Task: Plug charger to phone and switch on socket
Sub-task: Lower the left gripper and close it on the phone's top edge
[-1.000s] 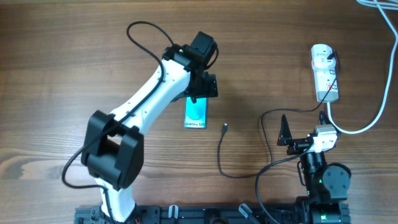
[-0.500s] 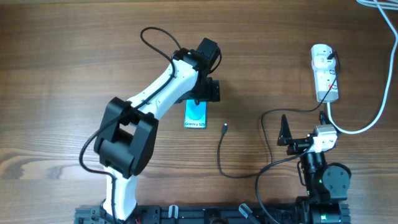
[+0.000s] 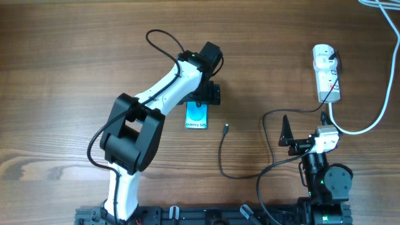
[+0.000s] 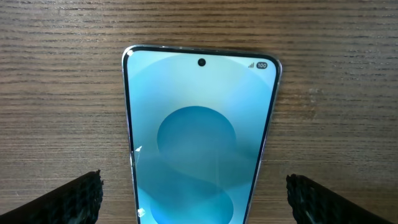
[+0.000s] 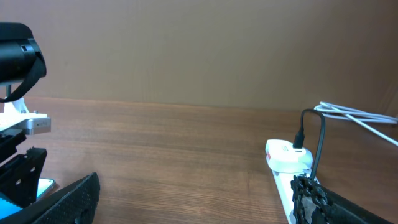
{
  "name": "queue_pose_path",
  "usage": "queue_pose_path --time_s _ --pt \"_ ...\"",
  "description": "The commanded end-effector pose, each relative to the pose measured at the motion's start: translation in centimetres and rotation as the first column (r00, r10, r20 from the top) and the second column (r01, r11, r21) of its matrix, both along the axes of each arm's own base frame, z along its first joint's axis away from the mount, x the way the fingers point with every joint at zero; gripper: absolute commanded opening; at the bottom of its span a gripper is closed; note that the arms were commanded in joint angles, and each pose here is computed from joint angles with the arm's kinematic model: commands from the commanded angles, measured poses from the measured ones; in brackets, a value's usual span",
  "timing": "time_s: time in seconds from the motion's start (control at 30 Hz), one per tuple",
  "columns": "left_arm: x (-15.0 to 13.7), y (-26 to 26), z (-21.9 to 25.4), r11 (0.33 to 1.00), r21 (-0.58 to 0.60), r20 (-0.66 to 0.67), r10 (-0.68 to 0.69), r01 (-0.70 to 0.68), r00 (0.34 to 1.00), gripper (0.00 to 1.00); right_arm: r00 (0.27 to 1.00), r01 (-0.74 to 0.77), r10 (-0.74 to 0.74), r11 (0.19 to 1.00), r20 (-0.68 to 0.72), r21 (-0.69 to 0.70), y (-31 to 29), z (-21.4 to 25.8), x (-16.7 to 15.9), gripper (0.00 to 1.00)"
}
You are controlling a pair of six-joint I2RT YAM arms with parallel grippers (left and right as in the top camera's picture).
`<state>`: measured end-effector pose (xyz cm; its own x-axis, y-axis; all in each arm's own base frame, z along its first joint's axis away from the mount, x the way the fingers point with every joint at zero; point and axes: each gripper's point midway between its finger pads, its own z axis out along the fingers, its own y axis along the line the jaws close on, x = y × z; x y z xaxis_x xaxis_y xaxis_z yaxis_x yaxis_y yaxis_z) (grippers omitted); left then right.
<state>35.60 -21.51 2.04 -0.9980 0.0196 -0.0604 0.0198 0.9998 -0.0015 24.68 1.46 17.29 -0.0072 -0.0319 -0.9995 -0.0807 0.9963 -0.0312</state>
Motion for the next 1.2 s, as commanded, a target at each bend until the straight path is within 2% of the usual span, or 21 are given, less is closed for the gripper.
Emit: queue_pose_path --time_s 0.0,1.17 --pt "0.0 0.2 -0.5 1.000 0.020 0.000 -0.021 0.021 1.000 1.00 1.000 0.012 -0.012 1.000 0.012 -0.010 -0.2 0.2 0.0 1.00" --pt "-0.4 0.2 -2.8 0.999 -0.006 0.013 0.040 -0.040 0.999 1.00 1.000 0.012 -0.012 1.000 0.012 -0.010 -0.2 0.2 0.0 1.00"
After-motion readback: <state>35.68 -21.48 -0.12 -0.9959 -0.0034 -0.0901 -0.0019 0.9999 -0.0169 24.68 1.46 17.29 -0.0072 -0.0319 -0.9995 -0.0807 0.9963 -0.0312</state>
